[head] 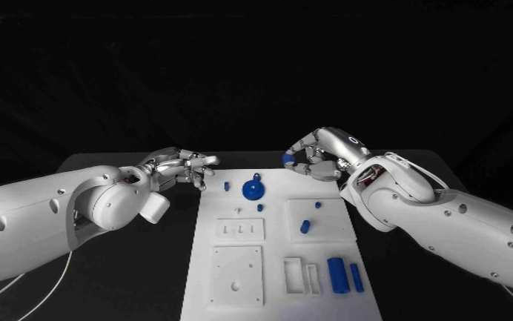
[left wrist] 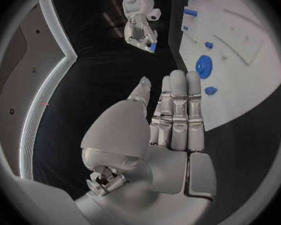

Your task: Assemble the parts on the task board

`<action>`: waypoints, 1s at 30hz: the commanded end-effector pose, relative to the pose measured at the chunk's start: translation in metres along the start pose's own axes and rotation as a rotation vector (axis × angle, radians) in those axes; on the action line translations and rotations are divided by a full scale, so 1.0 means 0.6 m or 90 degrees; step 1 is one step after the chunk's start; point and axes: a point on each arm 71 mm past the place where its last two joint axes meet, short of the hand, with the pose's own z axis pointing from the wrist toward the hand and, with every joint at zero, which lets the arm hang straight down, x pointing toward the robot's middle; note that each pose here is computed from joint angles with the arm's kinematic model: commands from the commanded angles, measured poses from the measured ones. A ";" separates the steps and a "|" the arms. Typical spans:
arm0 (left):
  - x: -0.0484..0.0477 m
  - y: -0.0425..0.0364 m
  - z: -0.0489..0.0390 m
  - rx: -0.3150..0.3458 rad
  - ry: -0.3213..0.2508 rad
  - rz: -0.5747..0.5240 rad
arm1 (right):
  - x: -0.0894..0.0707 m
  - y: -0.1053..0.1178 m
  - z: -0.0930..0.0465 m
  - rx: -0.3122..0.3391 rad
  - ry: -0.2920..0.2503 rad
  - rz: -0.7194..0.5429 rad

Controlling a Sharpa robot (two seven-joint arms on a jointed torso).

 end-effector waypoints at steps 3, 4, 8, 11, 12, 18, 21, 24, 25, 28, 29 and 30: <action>0.023 0.003 -0.002 -0.030 0.036 -0.001 | -0.001 0.043 0.004 -0.052 -0.013 -0.029; 0.026 0.003 -0.002 -0.032 0.040 -0.001 | 0.000 0.050 0.005 -0.059 -0.013 -0.029; 0.040 0.002 -0.001 -0.032 0.054 -0.001 | 0.003 0.071 0.008 -0.078 -0.012 -0.026; 0.050 0.001 0.001 -0.029 0.066 -0.003 | 0.006 0.082 0.010 -0.087 -0.009 -0.022; 0.053 0.000 0.002 -0.027 0.069 -0.005 | 0.007 0.085 0.010 -0.090 -0.008 -0.021; 0.066 -0.004 0.007 -0.014 0.096 -0.013 | 0.015 0.098 0.012 -0.100 0.003 -0.017; 0.072 -0.005 0.009 -0.008 0.110 -0.015 | 0.020 0.102 0.013 -0.104 0.009 -0.015; 0.077 -0.006 0.010 -0.007 0.120 -0.016 | 0.024 0.106 0.014 -0.108 0.012 -0.014; 0.079 -0.006 0.010 -0.006 0.125 -0.017 | 0.026 0.108 0.014 -0.109 0.014 -0.014; 0.088 -0.008 0.013 -0.004 0.138 -0.017 | 0.033 0.110 0.016 -0.111 0.022 -0.015; 0.091 -0.008 0.014 -0.004 0.141 -0.017 | 0.035 0.111 0.016 -0.111 0.025 -0.015; 0.093 -0.009 0.014 -0.003 0.143 -0.018 | 0.036 0.111 0.016 -0.112 0.026 -0.015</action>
